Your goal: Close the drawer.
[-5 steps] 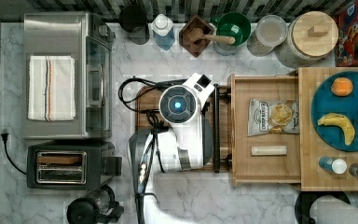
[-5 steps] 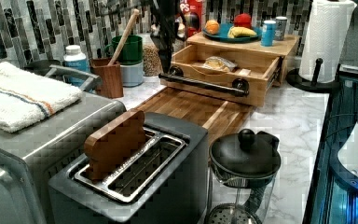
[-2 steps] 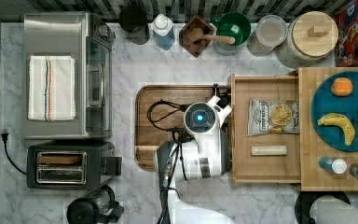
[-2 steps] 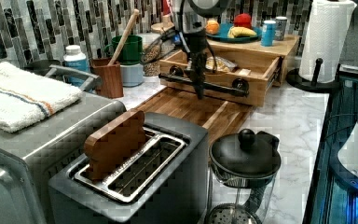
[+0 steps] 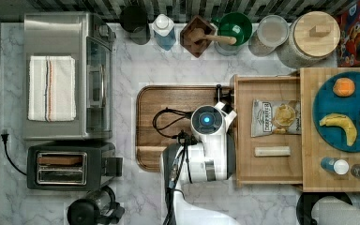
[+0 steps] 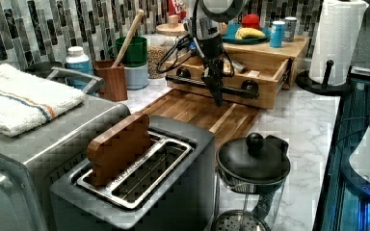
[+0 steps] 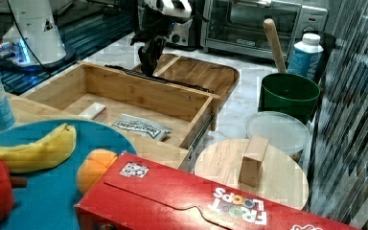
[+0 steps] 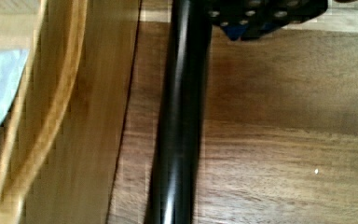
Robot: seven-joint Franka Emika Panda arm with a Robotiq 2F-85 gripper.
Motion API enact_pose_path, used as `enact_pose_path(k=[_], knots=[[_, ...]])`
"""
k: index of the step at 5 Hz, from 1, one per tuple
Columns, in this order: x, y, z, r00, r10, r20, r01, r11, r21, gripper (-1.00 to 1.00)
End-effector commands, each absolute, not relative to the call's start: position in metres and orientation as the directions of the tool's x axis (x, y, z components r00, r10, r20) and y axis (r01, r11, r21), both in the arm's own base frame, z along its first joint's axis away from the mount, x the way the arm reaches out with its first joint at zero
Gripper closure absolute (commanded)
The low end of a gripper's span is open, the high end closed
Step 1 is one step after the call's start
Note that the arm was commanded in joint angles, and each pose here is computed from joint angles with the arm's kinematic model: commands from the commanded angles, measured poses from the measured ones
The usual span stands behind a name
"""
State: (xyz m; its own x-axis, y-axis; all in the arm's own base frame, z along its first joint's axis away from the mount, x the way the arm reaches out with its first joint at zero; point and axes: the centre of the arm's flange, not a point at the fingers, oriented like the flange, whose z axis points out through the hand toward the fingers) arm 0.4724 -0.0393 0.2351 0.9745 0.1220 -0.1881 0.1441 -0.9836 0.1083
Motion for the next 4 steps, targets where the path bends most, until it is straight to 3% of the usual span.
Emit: enact_pose_path(k=[1,3,4], knots=[[0.528,-0.156,0.309,0.98,0.199,0.013,0.194,-0.969,0.152,1.0],[0.519,-0.238,0.314,0.994,0.09,0.069,0.083,-0.992,0.097,1.0],[0.516,-0.265,0.308,0.993,0.077,0.085,0.065,-0.989,0.136,1.0]])
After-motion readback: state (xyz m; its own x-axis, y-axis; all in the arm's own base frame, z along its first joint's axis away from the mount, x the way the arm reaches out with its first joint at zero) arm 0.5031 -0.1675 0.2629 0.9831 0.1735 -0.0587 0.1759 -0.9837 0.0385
